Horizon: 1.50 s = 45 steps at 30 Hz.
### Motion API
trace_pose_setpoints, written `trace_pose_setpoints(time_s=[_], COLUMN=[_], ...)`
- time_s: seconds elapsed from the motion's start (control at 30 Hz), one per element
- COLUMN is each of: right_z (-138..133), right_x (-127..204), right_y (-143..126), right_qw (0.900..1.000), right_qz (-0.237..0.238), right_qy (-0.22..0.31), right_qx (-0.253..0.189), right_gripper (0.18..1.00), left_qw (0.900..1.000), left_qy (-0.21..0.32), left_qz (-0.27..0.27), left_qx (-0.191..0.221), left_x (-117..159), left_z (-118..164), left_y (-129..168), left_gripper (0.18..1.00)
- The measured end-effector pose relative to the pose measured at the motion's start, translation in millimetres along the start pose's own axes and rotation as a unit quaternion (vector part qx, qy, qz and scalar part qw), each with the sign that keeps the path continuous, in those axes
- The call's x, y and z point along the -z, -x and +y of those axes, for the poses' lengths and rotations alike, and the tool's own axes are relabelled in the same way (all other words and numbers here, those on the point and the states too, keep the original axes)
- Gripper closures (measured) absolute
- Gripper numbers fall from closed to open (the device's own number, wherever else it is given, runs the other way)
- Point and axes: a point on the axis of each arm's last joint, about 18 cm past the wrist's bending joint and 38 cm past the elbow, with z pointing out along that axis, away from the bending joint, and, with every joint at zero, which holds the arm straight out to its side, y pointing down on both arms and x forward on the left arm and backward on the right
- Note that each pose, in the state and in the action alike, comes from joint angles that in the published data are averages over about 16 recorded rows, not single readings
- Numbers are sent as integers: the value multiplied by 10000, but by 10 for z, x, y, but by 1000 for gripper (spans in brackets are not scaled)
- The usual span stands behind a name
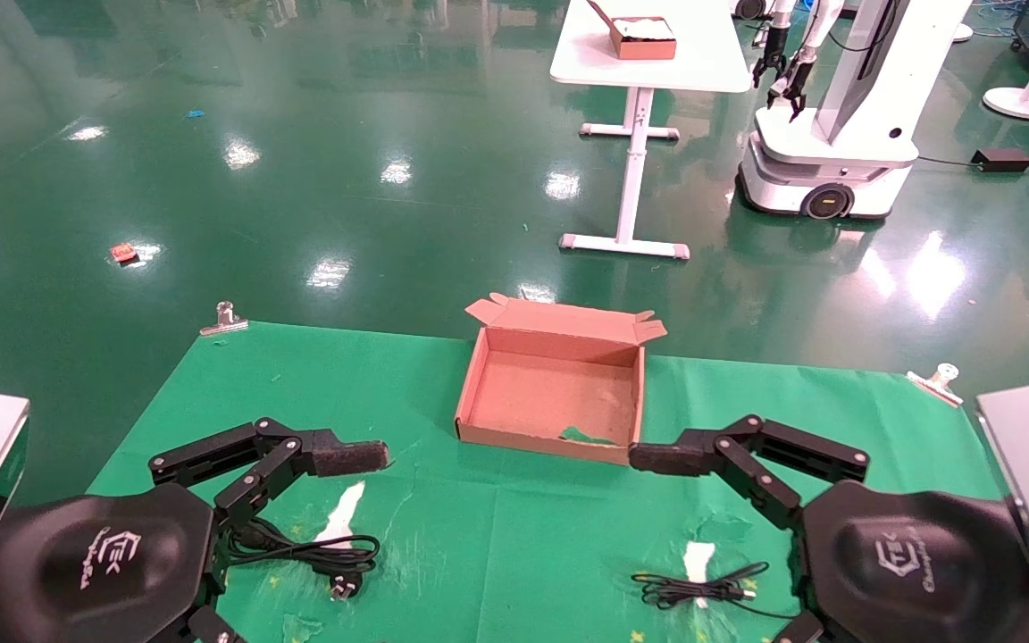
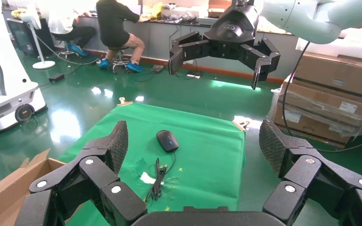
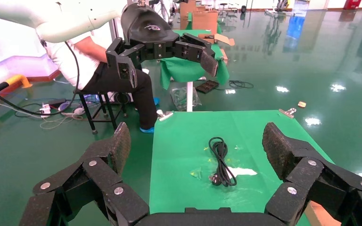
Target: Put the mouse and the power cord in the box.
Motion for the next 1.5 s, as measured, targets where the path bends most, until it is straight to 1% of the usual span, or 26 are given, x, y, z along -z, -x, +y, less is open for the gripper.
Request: trace_pose_setpoints(time_s=[0.83, 1.07, 1.17, 1.27, 1.4, 1.5], right_z=[2, 49, 103, 191, 361, 520], right_x=[1, 38, 72, 113, 192, 266], right_y=[1, -19, -49, -98, -204, -320], right_qw=[10000, 9999, 9994, 9982, 9939, 9878], right_qz=[0, 26, 47, 74, 132, 200], right_qy=[7, 146, 307, 555, 1013, 1436], right_qx=[0, 54, 127, 230, 406, 566], right_gripper=[178, 178, 178, 178, 178, 178], left_qw=[10000, 9999, 9995, 9984, 9936, 9867], left_qy=[2, 120, 265, 517, 1053, 1538], left_qz=[-1, 11, 10, 7, -11, -24], left_qx=[-6, -79, -141, -250, -412, -527], left_x=[-2, -23, -31, -39, -43, -34], left_z=[0, 32, 75, 148, 311, 467], left_y=[1, 36, 84, 158, 310, 454], left_gripper=[184, 184, 184, 184, 184, 184])
